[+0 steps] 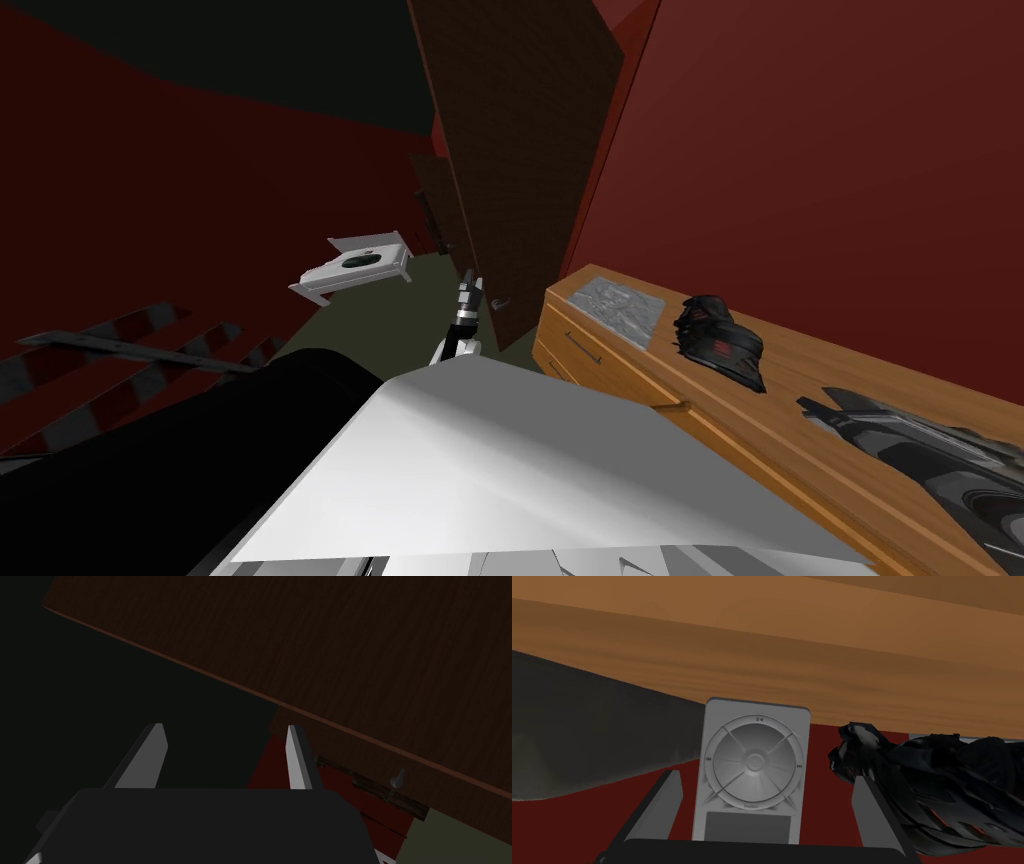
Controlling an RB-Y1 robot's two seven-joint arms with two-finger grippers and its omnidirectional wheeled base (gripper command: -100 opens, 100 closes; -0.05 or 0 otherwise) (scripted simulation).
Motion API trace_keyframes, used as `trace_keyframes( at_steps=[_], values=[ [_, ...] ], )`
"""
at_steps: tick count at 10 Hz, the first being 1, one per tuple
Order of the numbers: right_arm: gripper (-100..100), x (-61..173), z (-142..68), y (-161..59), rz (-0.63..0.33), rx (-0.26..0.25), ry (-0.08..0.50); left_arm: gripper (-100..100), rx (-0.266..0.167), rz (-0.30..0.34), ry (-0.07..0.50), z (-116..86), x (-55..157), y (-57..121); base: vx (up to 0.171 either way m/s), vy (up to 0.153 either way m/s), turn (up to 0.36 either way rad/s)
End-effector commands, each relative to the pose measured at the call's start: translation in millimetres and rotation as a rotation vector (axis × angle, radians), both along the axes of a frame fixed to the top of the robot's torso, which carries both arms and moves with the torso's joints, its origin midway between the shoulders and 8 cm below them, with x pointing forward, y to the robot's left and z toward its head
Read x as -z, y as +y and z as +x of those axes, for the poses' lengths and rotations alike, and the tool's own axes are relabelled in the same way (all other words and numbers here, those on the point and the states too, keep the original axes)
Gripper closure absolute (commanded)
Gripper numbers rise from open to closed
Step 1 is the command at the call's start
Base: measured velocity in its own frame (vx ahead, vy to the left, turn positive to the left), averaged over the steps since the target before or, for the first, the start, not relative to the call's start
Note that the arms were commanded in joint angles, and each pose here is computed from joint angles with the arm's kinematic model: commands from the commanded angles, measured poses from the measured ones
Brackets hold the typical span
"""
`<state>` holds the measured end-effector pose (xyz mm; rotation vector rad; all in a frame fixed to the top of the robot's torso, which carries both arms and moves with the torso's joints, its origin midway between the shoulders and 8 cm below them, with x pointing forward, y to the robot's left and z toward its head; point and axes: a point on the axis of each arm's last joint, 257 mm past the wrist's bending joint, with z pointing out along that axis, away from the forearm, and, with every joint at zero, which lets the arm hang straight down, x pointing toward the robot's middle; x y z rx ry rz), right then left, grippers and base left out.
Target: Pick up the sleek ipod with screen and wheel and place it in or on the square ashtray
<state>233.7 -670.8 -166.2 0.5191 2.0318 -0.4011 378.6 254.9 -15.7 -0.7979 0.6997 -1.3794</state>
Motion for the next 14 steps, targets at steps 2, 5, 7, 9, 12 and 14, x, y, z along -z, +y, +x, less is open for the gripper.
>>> trace_keyframes(
  at_steps=[2, 5, 7, 9, 12, 14],
  values=[
    [-100, 18, 6, -1, 0.04, -0.03, -0.004, 0, 0.0, 0.0, 0.0, 0, 0, 0.0, 0.035, 0.071, -0.06],
    [-100, 23, 18, -13, 0.029, -0.052, -0.003, 0, 0.0, 0.0, 0.0, 0, 0, 0.0, 0.011, 0.021, -0.057],
    [-100, 36, 17, -17, 0.057, -0.06, -0.001, 0, 0.0, 0.0, 0.0, 0, 0, 0.0, 0.04, 0.07, -0.043],
    [-100, 26, 21, -39, 0.032, -0.026, -0.029, 0, 0.0, 0.0, 0.0, 0, 0, 0.0, 0.0, 0.004, 0.012],
    [-100, 49, 33, -29, 0.069, -0.101, -0.002, 0, 0.0, 0.0, 0.0, 0, 0, 0.0, 0.037, 0.068, -0.097],
    [-100, 38, 42, -46, 0.048, -0.075, -0.035, 0, 0.0, 0.0, 0.0, 0, 0, 0.0, -0.003, 0.002, 0.008]
  ],
)
